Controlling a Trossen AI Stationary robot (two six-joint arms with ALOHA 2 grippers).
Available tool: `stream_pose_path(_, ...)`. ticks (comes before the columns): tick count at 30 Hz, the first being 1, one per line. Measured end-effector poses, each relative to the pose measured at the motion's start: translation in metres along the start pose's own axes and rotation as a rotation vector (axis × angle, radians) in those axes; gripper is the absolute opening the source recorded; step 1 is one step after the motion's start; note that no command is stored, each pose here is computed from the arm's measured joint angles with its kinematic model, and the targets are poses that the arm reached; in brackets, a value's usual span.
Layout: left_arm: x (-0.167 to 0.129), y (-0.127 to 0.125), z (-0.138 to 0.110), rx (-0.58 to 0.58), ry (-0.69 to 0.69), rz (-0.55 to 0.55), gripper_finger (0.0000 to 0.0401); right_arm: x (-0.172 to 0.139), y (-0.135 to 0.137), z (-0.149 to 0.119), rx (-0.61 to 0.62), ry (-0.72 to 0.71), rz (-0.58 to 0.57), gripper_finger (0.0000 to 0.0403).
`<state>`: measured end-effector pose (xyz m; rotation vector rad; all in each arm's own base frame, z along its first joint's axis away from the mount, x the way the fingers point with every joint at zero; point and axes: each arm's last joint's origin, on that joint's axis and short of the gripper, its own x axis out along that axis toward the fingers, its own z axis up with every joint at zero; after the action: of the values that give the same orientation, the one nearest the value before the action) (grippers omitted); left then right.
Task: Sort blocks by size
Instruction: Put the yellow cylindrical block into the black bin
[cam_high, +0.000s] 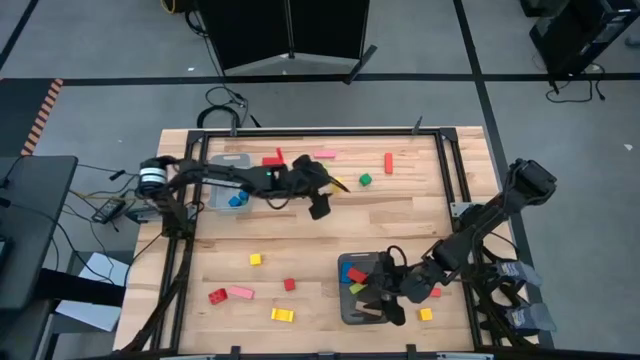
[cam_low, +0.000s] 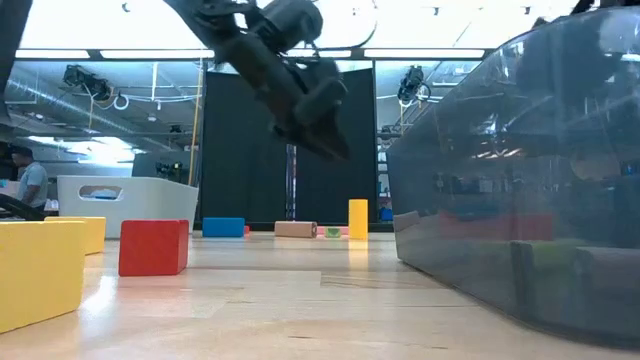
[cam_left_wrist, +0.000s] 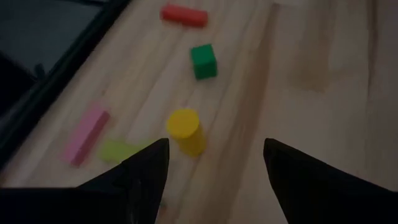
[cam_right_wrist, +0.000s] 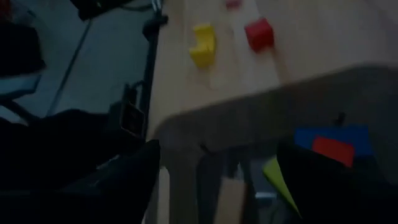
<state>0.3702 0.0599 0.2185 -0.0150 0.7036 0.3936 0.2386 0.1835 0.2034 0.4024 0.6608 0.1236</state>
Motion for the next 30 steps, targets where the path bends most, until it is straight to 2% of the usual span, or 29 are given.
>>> stream_pose_path(3,0.014,-0.004,0.004,0.102,0.034,0.001,0.0269,-0.008,0.010,0.002,-0.016,-0.046,0.018,0.0334)
stream_pose_path(7,0.025,-0.002,0.007,0.164,0.063,0.007,0.0271,-0.013,0.021,-0.004,-0.030,-0.087,0.025,0.0319)
stream_pose_path(11,0.031,0.011,0.007,0.124,0.082,0.027,0.0281,-0.017,0.029,-0.012,-0.040,-0.114,0.027,0.0304)
stream_pose_path(17,0.037,0.031,0.005,0.017,0.089,-0.028,0.0292,-0.018,0.033,-0.015,-0.036,-0.130,0.021,0.0287)
stream_pose_path(23,0.049,0.034,0.002,-0.035,0.072,-0.078,0.0293,-0.017,0.032,-0.014,-0.053,-0.134,0.012,0.0280)
stream_pose_path(30,0.057,0.033,-0.001,-0.034,0.065,-0.090,0.0302,-0.017,0.032,-0.014,-0.055,-0.139,0.011,0.0281)
